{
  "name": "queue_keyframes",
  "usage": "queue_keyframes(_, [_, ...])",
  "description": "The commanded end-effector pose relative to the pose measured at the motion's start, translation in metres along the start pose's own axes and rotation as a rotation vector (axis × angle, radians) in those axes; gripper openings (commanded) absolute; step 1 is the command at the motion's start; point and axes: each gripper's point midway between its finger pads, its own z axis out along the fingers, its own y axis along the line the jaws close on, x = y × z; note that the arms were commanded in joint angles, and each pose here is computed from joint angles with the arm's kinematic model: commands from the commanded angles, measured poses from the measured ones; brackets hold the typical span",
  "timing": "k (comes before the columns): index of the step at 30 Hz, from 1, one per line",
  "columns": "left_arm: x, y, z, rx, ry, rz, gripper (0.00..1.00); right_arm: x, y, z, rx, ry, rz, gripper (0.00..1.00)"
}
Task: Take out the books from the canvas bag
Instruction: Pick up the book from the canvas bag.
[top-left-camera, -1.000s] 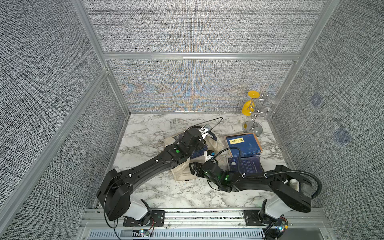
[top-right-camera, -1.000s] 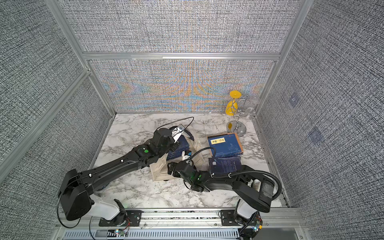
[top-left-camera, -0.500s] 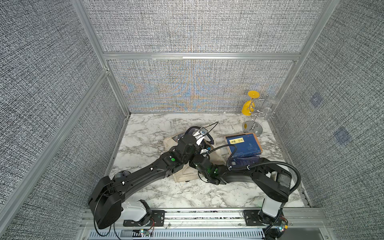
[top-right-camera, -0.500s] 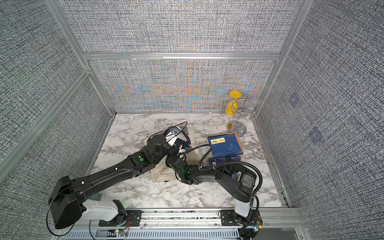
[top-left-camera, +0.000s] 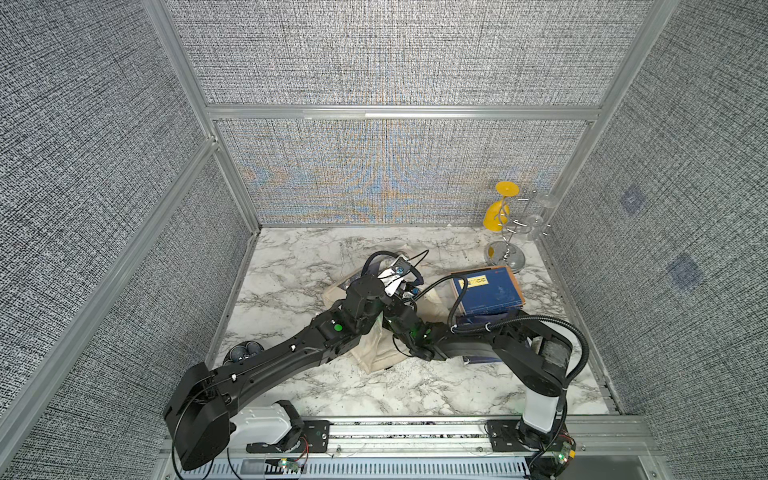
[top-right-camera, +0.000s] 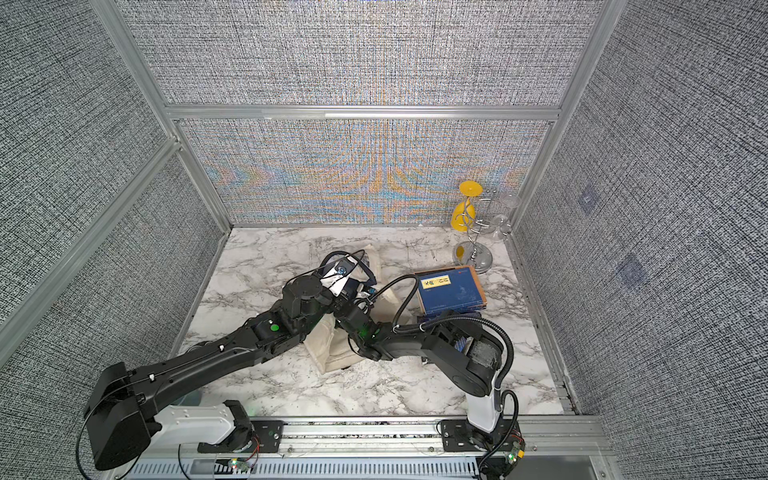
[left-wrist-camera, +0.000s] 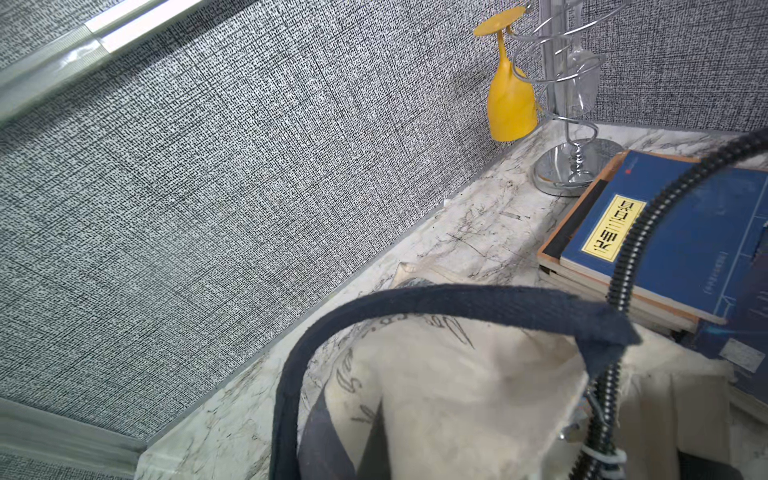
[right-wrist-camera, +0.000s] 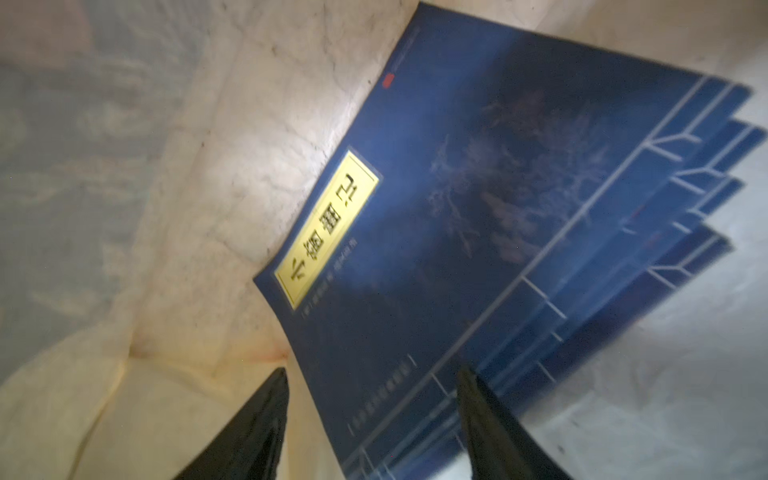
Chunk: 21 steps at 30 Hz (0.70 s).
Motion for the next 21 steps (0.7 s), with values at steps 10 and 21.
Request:
queue_keyframes(10, [-0.032,0.012,-0.003,-0.058,-0.124,-0.014,0.00,0.010,-0.019,-0.027,0.049,0.049,0.073,0.66])
queue_keyframes(21, [-0.036,0.021,-0.006,-0.101,-0.146,-0.070,0.00,0.018,-0.041,-0.046,0.034,-0.006,0.134,0.72])
